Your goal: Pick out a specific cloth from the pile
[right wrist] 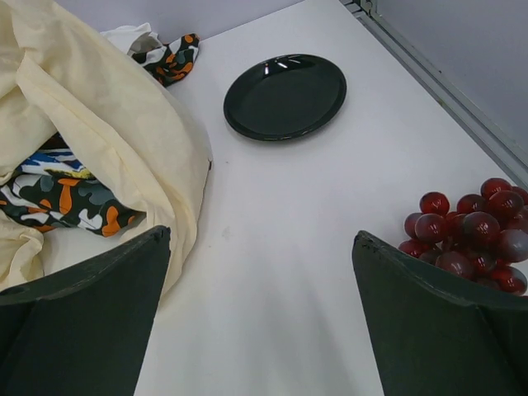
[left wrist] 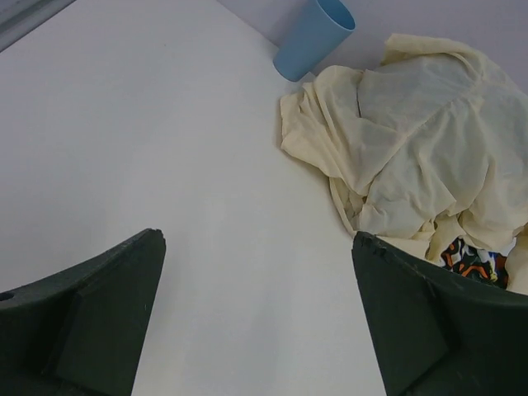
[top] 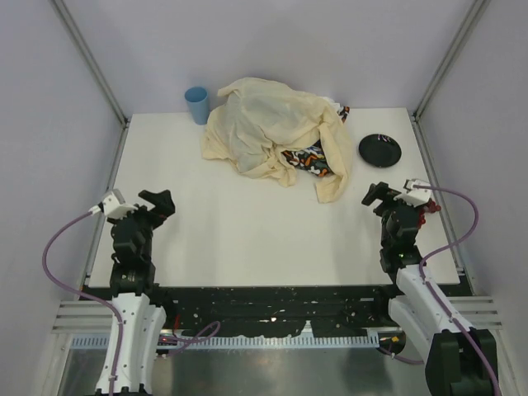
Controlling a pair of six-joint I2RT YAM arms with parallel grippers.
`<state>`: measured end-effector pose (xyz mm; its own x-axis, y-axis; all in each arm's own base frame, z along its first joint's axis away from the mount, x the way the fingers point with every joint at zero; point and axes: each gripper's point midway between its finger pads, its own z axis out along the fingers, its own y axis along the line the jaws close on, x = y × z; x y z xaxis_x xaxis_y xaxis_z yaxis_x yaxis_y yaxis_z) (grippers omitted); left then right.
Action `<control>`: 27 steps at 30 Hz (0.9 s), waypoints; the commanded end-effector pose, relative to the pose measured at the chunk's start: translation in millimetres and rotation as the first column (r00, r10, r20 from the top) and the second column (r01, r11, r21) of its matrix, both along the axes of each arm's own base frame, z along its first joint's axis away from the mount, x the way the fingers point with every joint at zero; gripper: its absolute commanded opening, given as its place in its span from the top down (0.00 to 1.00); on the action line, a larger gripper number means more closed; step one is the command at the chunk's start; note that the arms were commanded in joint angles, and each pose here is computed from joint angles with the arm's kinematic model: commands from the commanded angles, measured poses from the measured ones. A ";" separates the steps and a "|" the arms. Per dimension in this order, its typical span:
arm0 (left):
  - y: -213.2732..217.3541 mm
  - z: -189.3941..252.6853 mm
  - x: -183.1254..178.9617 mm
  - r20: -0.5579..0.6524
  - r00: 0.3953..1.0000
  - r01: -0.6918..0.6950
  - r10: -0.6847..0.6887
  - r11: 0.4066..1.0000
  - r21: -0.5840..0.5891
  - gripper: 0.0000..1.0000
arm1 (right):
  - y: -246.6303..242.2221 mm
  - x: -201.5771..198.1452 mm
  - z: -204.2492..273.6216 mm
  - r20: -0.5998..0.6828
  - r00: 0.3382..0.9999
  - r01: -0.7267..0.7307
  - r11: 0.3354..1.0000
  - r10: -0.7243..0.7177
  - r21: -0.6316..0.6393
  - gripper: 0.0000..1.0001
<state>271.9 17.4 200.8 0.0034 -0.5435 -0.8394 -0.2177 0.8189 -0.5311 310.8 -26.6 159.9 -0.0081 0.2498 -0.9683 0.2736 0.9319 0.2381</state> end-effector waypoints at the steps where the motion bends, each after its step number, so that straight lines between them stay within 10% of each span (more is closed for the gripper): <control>1: -4.8 6.1 3.8 0.009 1.000 0.028 -0.028 0.999 -0.015 0.00 | 0.0 11.5 24.7 0.043 0.999 0.013 0.999 -0.015 0.038 0.05; 9: -18.2 0.2 6.1 -0.051 0.994 0.090 -0.094 0.994 -0.067 0.00 | 65.4 34.1 53.4 0.063 0.934 -0.353 0.936 0.351 0.016 0.05; 16: -26.4 -13.9 12.1 -0.069 0.990 0.109 -0.119 0.986 -0.128 0.00 | 193.6 90.3 95.7 -0.172 0.760 -0.647 0.705 0.626 -0.291 0.05; 22: -39.6 -38.0 22.7 -0.163 0.969 0.157 -0.186 0.971 -0.179 0.00 | 326.0 135.4 63.7 -0.435 0.543 -0.796 0.275 0.718 -0.539 0.05; 27: -38.1 -56.6 32.2 -0.251 0.950 0.142 -0.185 0.973 -0.181 0.00 | 372.2 177.0 11.0 -0.614 0.544 -0.761 0.028 0.571 -0.648 0.05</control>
